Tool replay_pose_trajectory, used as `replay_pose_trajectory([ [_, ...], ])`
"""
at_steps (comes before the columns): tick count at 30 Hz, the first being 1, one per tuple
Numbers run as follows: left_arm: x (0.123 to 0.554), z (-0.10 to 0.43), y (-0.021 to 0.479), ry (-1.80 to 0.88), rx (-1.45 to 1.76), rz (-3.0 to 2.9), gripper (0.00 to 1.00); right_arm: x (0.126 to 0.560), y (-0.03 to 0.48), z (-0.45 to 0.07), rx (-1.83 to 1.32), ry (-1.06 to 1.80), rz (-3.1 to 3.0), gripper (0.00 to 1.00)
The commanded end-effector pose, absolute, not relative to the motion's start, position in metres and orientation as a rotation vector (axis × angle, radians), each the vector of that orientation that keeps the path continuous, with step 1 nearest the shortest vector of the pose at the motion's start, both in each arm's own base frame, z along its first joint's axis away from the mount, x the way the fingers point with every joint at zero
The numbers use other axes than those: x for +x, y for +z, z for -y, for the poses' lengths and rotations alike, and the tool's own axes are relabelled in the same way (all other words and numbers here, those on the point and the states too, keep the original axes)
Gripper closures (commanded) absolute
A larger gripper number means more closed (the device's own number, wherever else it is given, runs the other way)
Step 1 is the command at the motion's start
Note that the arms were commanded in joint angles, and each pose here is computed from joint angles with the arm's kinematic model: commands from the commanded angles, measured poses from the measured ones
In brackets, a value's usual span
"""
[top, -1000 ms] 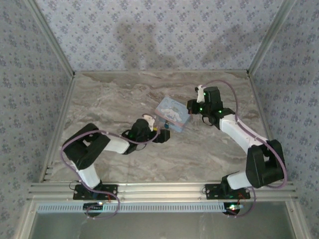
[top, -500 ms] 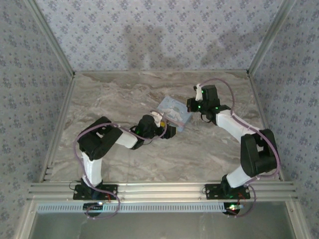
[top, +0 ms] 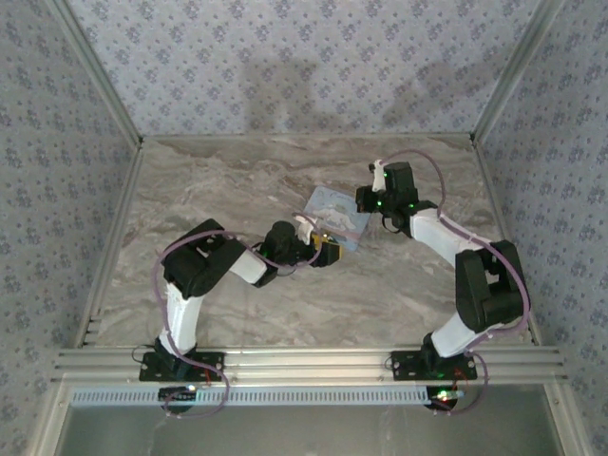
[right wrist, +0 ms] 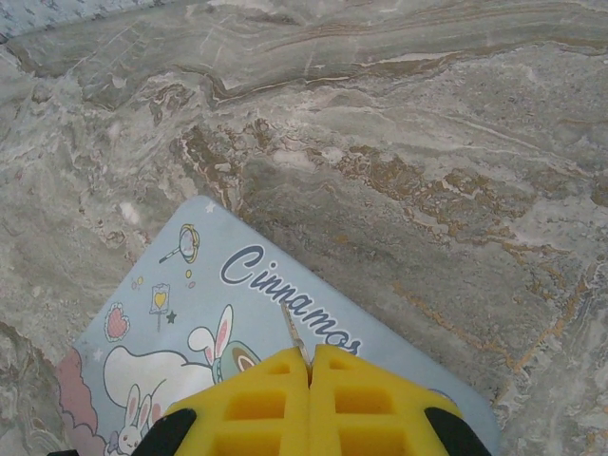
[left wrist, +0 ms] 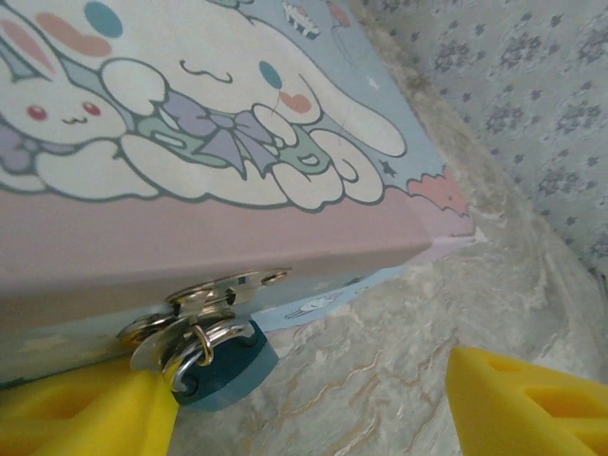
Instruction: Unlock the padlock with the key
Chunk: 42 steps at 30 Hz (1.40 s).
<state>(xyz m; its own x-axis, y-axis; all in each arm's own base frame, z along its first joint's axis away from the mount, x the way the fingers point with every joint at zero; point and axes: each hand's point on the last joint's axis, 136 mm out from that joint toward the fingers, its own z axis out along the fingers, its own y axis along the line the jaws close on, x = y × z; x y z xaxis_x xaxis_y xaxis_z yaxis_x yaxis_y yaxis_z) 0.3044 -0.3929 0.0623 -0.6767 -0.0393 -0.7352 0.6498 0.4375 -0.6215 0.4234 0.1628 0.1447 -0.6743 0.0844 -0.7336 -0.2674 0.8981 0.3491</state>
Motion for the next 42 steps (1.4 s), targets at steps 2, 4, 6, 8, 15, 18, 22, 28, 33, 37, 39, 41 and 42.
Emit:
replay_pose_trajectory([
  [2, 0.301, 0.398, 0.071, -1.393, 0.475, -1.934, 0.24, 0.423, 0.137, -0.165, -0.122, 0.566, -2.257, 1.00],
  [4, 0.298, 0.399, 0.072, -1.421, 0.477, -1.926, 0.26, 0.424, 0.136, -0.164, -0.118, 0.563, -2.257, 1.00],
  [6, 0.294, 0.401, 0.072, -1.462, 0.479, -1.924, 0.33, 0.424, 0.136, -0.165, -0.119, 0.563, -2.258, 1.00],
  [8, 0.292, 0.401, 0.069, -1.471, 0.468, -1.938, 0.32, 0.424, 0.136, -0.165, -0.117, 0.567, -2.256, 1.00],
  [15, 0.282, 0.411, 0.057, -1.470, 0.489, -2.005, 0.27, 0.424, 0.134, -0.166, -0.110, 0.571, -2.256, 1.00],
  [18, 0.279, 0.417, 0.050, -1.457, 0.484, -2.043, 0.26, 0.424, 0.133, -0.165, -0.106, 0.572, -2.256, 1.00],
  [22, 0.279, 0.421, 0.042, -1.478, 0.444, -2.080, 0.33, 0.422, 0.134, -0.165, -0.102, 0.571, -2.251, 1.00],
  [28, 0.265, 0.430, 0.036, -1.511, 0.456, -2.133, 0.34, 0.422, 0.134, -0.162, -0.094, 0.572, -2.247, 1.00],
  [33, 0.253, 0.436, 0.021, -1.467, 0.469, -2.209, 0.28, 0.420, 0.134, -0.161, -0.088, 0.578, -2.240, 1.00],
  [37, 0.261, 0.433, 0.013, -1.426, 0.396, -2.240, 0.26, 0.419, 0.136, -0.159, -0.082, 0.580, -2.231, 1.00],
  [39, 0.266, 0.429, 0.008, -1.392, 0.346, -2.262, 0.28, 0.418, 0.138, -0.159, -0.081, 0.581, -2.228, 1.00],
  [41, 0.271, 0.426, 0.005, -1.374, 0.280, -2.266, 0.28, 0.417, 0.139, -0.157, -0.081, 0.579, -2.225, 1.00],
  [42, 0.273, 0.426, 0.004, -1.376, 0.254, -2.264, 0.25, 0.417, 0.140, -0.156, -0.077, 0.578, -2.223, 1.00],
])
